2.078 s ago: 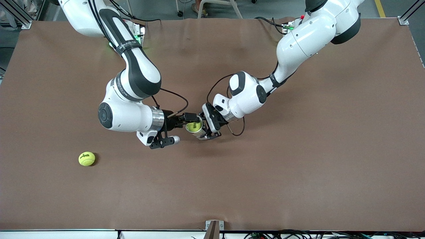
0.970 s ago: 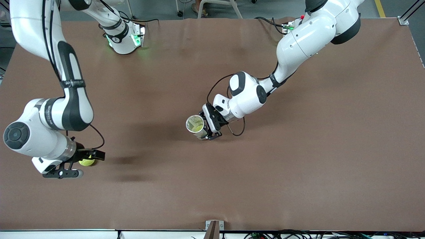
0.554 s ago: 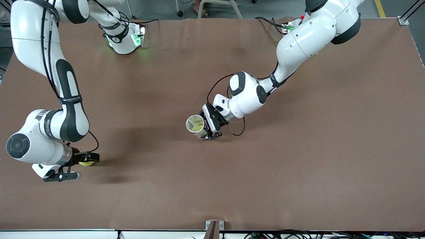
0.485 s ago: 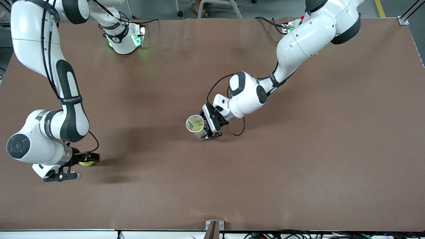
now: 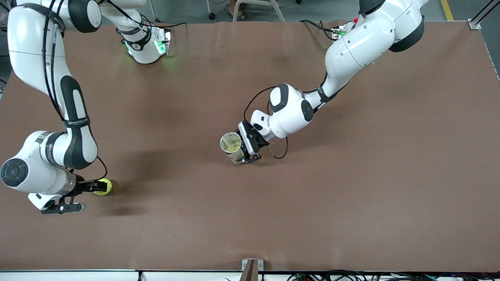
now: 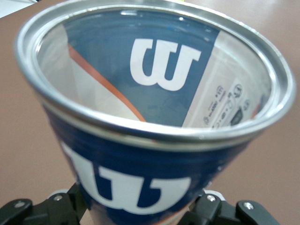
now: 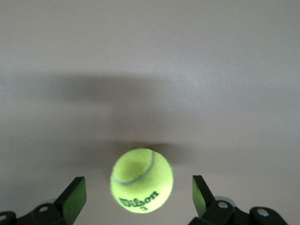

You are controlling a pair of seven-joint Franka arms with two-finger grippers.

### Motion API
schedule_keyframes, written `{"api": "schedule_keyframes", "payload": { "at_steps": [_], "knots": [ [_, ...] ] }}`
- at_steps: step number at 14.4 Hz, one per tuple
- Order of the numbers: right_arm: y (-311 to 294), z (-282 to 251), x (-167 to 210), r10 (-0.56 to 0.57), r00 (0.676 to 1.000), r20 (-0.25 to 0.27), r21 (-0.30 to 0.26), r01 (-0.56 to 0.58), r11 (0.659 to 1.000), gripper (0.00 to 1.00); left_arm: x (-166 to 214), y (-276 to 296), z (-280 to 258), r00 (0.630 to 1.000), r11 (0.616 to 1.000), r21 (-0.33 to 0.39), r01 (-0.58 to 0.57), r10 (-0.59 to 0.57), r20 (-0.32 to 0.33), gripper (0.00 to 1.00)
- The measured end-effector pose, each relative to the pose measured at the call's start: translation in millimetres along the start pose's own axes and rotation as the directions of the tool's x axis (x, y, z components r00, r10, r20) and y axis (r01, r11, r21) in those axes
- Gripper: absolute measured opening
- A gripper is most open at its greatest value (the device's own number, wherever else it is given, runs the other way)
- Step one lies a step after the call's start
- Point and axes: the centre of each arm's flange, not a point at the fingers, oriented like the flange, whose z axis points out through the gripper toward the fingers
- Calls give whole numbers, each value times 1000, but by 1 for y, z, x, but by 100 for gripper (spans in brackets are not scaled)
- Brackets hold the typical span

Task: Insert tennis ball vertically with right arm
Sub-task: 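Grasp and lift the second tennis ball with the right gripper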

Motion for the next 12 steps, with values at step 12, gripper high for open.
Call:
{"api": "schedule_keyframes", "payload": {
  "at_steps": [12],
  "knots": [
    [0, 26, -3, 5, 1000, 30, 19, -6, 1000, 100, -3, 2, 1, 1000, 1000, -3, 0, 0, 6, 83]
  ]
}}
